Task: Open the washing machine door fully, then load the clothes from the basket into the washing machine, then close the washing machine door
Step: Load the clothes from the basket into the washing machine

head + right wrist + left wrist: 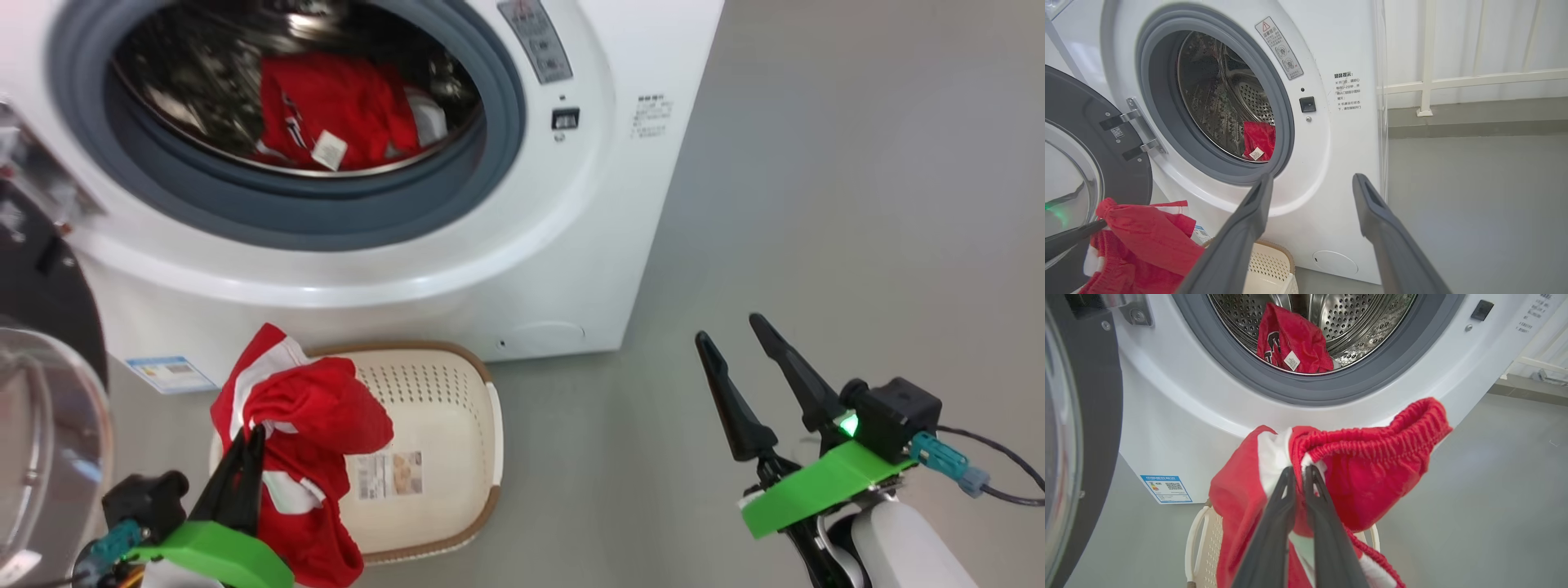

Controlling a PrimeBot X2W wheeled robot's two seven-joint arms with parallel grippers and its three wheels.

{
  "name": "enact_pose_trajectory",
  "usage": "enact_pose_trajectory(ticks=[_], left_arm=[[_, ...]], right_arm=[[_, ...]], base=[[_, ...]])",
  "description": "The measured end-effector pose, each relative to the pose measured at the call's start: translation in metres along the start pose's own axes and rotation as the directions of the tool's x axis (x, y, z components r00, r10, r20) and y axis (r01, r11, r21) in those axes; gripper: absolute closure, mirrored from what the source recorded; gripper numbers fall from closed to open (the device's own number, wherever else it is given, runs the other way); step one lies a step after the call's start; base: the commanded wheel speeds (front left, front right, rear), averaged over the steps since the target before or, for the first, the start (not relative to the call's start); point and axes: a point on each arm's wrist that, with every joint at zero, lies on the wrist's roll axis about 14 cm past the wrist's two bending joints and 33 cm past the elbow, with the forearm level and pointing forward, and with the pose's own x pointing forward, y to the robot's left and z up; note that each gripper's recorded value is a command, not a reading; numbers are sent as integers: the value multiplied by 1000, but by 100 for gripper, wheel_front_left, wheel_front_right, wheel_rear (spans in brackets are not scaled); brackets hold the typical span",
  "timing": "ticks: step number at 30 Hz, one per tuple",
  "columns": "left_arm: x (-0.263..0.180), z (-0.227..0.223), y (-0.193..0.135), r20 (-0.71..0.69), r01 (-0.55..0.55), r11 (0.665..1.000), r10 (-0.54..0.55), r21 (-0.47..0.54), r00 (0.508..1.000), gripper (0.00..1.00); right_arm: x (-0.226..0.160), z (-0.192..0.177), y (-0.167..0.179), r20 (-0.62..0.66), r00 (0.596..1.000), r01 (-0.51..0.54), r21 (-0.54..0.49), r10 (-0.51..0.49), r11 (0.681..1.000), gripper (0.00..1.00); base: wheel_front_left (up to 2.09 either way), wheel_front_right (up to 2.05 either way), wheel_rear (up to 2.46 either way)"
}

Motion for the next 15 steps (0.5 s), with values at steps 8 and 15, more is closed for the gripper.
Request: enact_pose_trajectory(ticks=[8, 15], left_arm=[[-31, 37, -10, 141, -8, 1000, 11, -17, 990, 100], [-55, 59, -20, 235, -3, 999, 15, -52, 972, 100]], right_arm=[[-13, 12, 6, 27, 1000, -11, 8, 11, 1000, 0], [-19, 23, 13, 53, 998, -31, 8, 31, 999, 0]], base=[[0, 0, 0], [0, 0, 0]])
